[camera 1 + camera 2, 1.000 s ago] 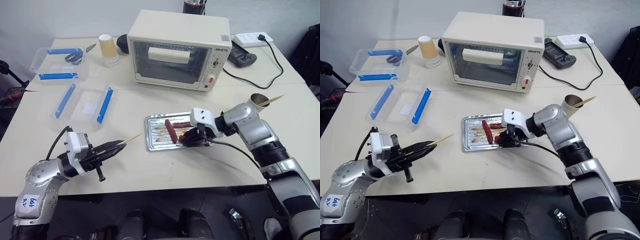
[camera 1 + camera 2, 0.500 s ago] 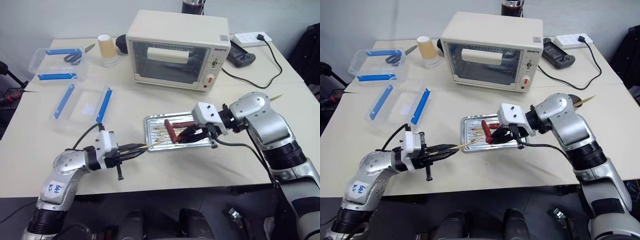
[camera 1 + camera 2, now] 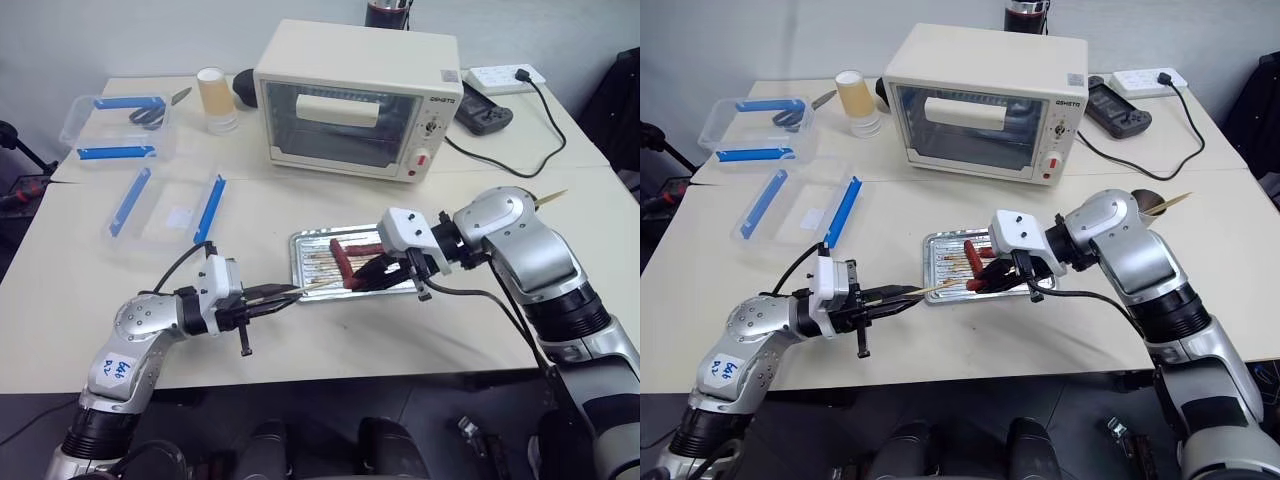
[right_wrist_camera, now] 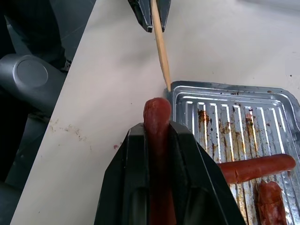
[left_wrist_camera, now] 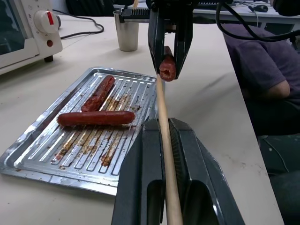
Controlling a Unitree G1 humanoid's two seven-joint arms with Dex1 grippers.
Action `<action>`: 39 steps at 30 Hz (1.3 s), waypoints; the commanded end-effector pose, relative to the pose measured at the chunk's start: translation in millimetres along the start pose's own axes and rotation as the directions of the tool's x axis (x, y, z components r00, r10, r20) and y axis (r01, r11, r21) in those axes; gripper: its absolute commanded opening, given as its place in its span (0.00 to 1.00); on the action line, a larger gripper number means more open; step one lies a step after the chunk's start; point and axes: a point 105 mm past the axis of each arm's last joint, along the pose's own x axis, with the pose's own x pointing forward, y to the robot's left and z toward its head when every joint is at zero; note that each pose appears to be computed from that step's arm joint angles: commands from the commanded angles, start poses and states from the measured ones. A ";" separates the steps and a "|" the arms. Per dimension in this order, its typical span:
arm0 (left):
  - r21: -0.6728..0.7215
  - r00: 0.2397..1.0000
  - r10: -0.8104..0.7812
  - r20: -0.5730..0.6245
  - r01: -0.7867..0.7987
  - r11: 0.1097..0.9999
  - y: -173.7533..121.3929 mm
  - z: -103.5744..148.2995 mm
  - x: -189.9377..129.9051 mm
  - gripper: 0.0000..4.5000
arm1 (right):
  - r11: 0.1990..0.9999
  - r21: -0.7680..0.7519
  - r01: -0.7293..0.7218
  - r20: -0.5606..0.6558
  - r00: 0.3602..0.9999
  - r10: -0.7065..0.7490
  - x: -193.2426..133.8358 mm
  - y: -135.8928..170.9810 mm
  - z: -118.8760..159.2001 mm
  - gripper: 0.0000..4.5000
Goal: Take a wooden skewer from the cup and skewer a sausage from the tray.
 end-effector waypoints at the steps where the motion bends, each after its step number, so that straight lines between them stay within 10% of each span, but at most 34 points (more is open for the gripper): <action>1: 0.014 0.999 -0.026 0.026 0.026 1.000 -5.6 7.6 2.6 0.00 | 0.999 -0.032 -0.002 0.018 1.000 0.003 0.0 0.6 7.1 0.08; 39: -0.008 0.975 -0.224 -0.001 0.224 0.975 -11.9 0.7 45.2 0.00 | 0.986 -0.146 -0.080 -0.019 0.997 0.078 16.9 -0.7 17.7 0.08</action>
